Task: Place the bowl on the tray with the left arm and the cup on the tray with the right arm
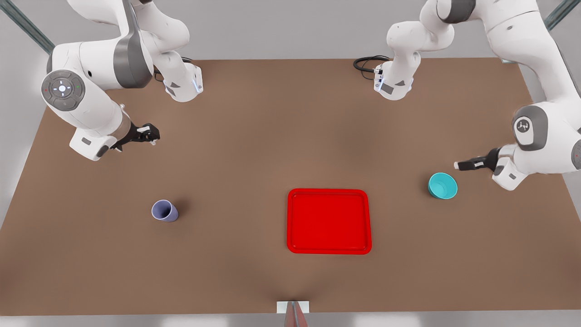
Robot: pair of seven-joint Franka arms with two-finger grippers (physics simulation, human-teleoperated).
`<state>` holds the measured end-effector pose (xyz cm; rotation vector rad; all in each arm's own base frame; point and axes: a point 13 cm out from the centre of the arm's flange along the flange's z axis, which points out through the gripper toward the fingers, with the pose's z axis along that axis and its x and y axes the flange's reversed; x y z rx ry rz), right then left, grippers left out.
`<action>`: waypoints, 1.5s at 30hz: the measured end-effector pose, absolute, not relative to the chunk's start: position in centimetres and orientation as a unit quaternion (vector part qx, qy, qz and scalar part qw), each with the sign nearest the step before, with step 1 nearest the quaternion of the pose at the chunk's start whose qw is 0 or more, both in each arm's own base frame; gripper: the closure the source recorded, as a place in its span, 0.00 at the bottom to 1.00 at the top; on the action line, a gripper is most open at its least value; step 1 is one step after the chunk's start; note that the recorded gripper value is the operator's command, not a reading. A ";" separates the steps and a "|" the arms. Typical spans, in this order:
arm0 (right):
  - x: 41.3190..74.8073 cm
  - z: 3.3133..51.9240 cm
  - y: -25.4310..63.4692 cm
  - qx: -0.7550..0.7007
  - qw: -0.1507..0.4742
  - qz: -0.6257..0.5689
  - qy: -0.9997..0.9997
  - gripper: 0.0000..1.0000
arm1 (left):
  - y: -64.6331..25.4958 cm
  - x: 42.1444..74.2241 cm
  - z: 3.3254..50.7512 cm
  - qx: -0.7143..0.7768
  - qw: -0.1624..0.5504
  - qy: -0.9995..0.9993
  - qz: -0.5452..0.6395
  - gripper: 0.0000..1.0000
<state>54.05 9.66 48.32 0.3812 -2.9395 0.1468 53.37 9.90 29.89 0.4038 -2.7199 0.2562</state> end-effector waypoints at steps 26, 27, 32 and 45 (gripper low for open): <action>53.9 48.1 9.6 0.131 0.093 0.049 -0.986 0.00 | 17.5 51.7 6.0 0.096 0.104 -0.982 0.125 0.00; 53.9 48.1 9.7 0.131 0.093 0.049 -0.986 0.00 | 17.2 51.7 5.6 0.090 0.104 -0.982 0.126 0.00; 53.8 48.0 9.6 0.132 0.095 0.049 -0.986 0.00 | 16.3 52.2 5.3 0.070 0.095 -0.984 0.132 0.50; 53.6 47.8 9.6 0.132 0.102 0.049 -0.985 0.00 | 8.7 61.2 16.5 -0.016 0.011 -0.991 0.131 0.79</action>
